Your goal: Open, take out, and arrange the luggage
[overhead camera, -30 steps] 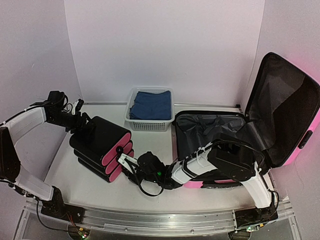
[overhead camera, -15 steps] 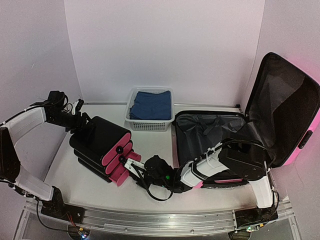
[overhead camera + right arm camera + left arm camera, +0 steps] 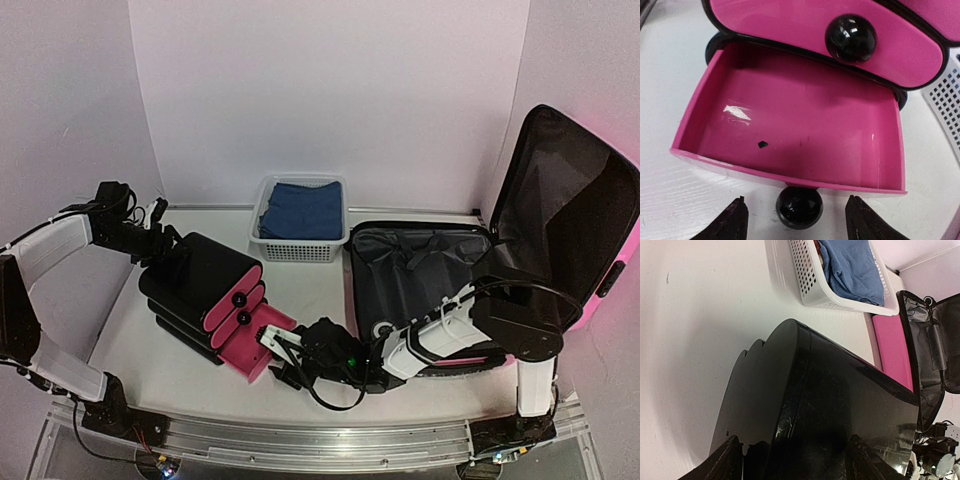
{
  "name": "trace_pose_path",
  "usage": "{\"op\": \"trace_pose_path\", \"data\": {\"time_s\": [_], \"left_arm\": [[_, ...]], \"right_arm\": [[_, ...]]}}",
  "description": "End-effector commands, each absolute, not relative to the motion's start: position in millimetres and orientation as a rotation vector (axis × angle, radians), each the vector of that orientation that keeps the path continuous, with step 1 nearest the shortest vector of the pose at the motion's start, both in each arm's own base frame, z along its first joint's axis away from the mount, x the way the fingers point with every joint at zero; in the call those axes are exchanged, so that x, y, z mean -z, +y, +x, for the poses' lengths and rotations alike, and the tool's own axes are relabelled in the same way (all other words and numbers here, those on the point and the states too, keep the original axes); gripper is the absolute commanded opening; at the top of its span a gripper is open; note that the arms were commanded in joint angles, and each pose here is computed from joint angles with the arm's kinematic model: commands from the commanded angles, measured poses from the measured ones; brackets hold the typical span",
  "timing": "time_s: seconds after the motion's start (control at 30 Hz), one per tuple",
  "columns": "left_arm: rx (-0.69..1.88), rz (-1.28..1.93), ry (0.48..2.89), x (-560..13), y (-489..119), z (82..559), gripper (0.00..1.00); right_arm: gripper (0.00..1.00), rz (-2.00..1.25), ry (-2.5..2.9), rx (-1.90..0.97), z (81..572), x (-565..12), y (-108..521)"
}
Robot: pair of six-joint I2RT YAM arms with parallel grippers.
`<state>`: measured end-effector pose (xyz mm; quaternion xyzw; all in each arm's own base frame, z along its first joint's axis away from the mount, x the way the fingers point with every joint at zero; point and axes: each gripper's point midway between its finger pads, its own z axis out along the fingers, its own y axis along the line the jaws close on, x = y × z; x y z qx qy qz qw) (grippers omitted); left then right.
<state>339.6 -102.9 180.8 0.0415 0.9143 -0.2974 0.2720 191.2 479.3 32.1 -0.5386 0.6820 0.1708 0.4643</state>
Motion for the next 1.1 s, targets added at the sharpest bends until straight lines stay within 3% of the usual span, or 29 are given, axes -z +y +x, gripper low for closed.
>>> {"op": "trace_pose_path", "data": {"time_s": [0.0, 0.2, 0.53, 0.83, 1.0, 1.07], "left_arm": [[0.722, 0.126, 2.477, -178, -96, 334, 0.70], [0.669, 0.122, 2.427, -197, -91, 336, 0.72], [0.449, 0.068, 2.263, -257, -64, 337, 0.82], [0.365, 0.058, 2.146, -302, -54, 337, 0.83], [0.365, 0.044, 2.160, -299, -53, 343, 0.83], [0.374, 0.038, 2.168, -297, -54, 345, 0.83]], "right_arm": [[0.79, -1.239, 1.639, -0.441, 193, -94, 480], [0.97, -1.290, 1.697, -0.347, 191, -139, 452], [0.98, -1.061, 1.914, -0.084, 238, -212, 379], [0.98, -0.553, 2.477, -0.136, 286, -187, 263], [0.98, -0.297, 2.741, -0.299, 287, -148, 236], [0.93, -0.237, 2.842, -0.371, 284, -129, 236]]}}
